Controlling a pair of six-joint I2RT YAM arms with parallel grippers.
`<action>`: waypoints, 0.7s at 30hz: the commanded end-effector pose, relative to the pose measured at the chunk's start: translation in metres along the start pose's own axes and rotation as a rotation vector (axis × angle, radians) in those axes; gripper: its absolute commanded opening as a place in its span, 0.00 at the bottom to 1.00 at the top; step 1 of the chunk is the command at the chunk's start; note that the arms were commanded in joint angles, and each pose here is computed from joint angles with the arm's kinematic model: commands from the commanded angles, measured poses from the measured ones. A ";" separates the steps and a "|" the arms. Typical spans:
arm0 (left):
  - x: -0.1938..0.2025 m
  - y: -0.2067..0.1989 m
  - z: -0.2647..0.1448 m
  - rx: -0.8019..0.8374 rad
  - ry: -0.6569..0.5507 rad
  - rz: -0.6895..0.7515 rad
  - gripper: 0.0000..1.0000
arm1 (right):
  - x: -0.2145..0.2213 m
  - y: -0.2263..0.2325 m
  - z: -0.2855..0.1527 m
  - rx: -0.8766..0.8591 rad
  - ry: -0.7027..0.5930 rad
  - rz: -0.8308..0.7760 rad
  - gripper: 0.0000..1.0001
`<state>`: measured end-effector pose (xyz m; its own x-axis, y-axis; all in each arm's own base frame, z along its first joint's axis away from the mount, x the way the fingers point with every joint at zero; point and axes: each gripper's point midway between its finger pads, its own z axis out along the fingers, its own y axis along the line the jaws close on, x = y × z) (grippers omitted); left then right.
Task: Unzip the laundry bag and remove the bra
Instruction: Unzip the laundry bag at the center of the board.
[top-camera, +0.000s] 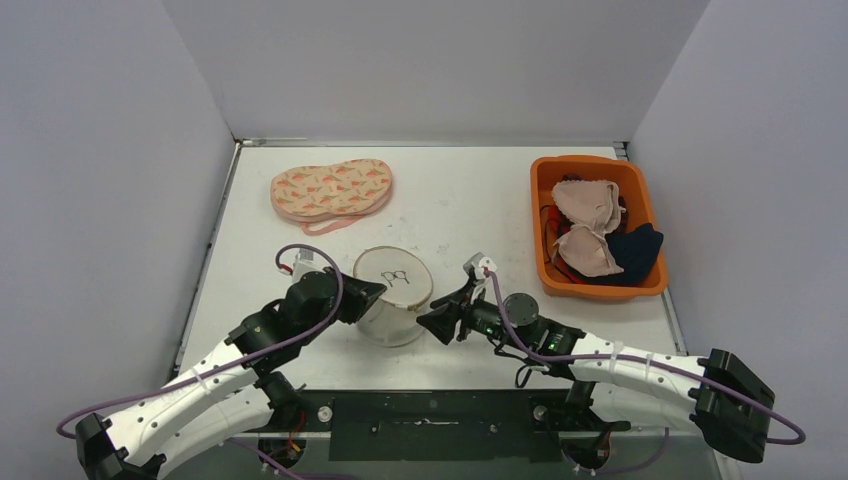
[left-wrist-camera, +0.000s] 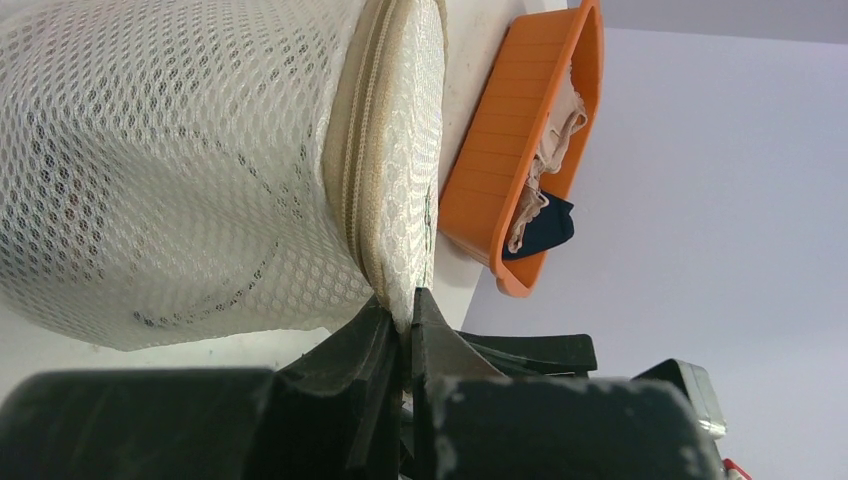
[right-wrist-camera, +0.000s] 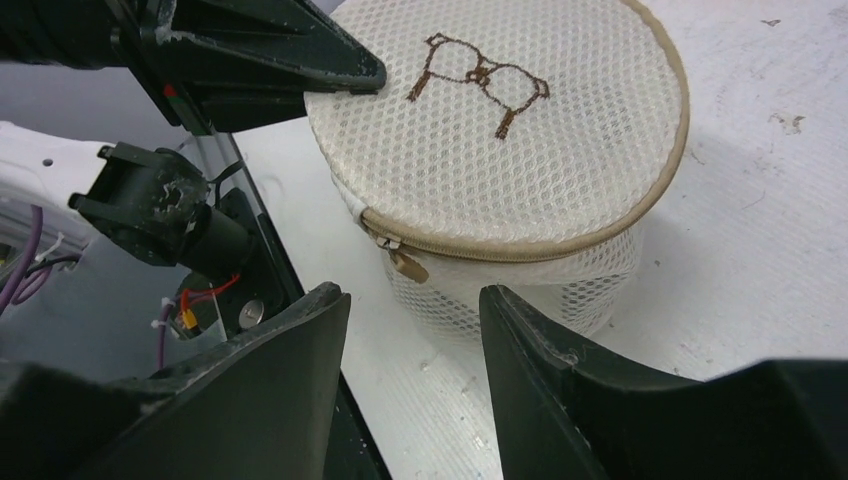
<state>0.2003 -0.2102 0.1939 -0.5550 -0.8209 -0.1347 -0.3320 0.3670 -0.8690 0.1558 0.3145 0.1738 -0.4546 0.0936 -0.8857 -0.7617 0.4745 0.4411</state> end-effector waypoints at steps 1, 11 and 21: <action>0.003 -0.025 -0.005 0.082 0.023 -0.036 0.00 | -0.028 0.028 -0.004 -0.164 -0.125 -0.038 0.50; 0.004 -0.024 -0.004 0.074 0.025 -0.037 0.00 | -0.024 0.026 0.006 -0.161 -0.110 -0.041 0.47; 0.005 -0.025 -0.003 0.074 0.029 -0.034 0.00 | -0.022 0.021 0.015 -0.135 -0.091 -0.041 0.46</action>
<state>0.1986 -0.2141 0.1903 -0.5674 -0.8154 -0.1151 -0.3487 0.3645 -0.8635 0.1486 0.3258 0.1630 -0.4506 0.0747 -0.8896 -0.8043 0.3985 0.4408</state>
